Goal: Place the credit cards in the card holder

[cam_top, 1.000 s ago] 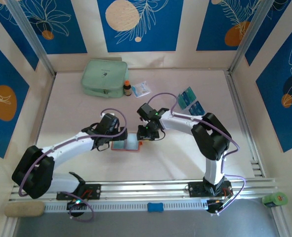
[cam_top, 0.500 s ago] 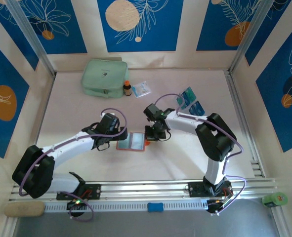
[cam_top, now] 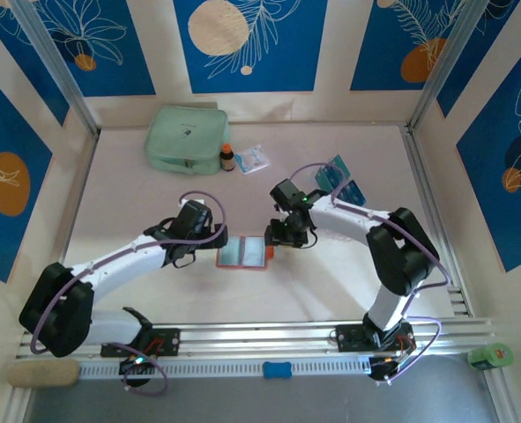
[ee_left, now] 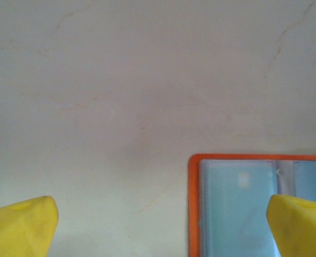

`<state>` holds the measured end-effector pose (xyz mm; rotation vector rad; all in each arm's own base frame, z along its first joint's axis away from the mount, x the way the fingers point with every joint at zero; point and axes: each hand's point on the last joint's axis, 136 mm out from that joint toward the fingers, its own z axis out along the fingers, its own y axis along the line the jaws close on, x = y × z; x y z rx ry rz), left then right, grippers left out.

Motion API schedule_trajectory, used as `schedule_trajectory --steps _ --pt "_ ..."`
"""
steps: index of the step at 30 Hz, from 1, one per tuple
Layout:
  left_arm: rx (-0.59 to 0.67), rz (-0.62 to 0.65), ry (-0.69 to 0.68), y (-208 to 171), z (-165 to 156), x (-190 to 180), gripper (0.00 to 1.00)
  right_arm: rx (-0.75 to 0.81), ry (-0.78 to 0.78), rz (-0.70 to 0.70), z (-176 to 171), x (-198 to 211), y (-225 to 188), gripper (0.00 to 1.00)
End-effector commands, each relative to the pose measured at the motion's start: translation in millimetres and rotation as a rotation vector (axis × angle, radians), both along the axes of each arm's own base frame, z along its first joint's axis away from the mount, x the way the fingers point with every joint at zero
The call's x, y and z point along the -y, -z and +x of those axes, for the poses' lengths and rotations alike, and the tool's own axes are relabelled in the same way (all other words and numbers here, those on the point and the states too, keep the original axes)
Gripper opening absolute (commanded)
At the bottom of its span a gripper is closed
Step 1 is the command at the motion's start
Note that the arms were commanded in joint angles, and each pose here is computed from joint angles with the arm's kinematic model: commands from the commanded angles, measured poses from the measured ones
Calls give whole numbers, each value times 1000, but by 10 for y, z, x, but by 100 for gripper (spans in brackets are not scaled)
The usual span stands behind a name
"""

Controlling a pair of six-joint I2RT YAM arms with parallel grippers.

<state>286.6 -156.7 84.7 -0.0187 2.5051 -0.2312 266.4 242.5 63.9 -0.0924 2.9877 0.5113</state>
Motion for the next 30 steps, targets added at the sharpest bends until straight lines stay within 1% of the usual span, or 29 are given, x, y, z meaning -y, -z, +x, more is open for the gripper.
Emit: schedule_trajectory --steps 1,8,11,14,17,19,20,23,26,28,30 --pt "77 23 6 -235 123 -35 100 92 3 12 146 87 -415 59" --pt "137 71 32 -404 195 -68 100 234 70 4 408 398 -937 75" --pt "149 93 33 -457 232 -79 100 309 116 -24 524 585 -1112 88" --pt "155 148 -15 -492 283 -181 100 387 153 -68 626 749 -1269 99" --pt "172 213 -95 -546 342 -330 100 472 205 -134 736 924 -1407 99" --pt "175 255 -118 -577 366 -394 100 522 311 -208 804 1118 -1507 99" --pt "177 266 -117 -593 374 -403 100 533 335 -234 811 1189 -1539 99" --pt "190 275 -109 -649 407 -392 100 589 295 -282 885 1280 -1629 99" --pt "212 253 -100 -717 445 -346 100 610 271 -311 956 1385 -1652 99" --pt "238 231 -103 -763 474 -319 100 608 272 -304 1009 1455 -1649 99" --pt "270 208 -94 -804 501 -287 100 575 271 -264 1042 1493 -1605 99"
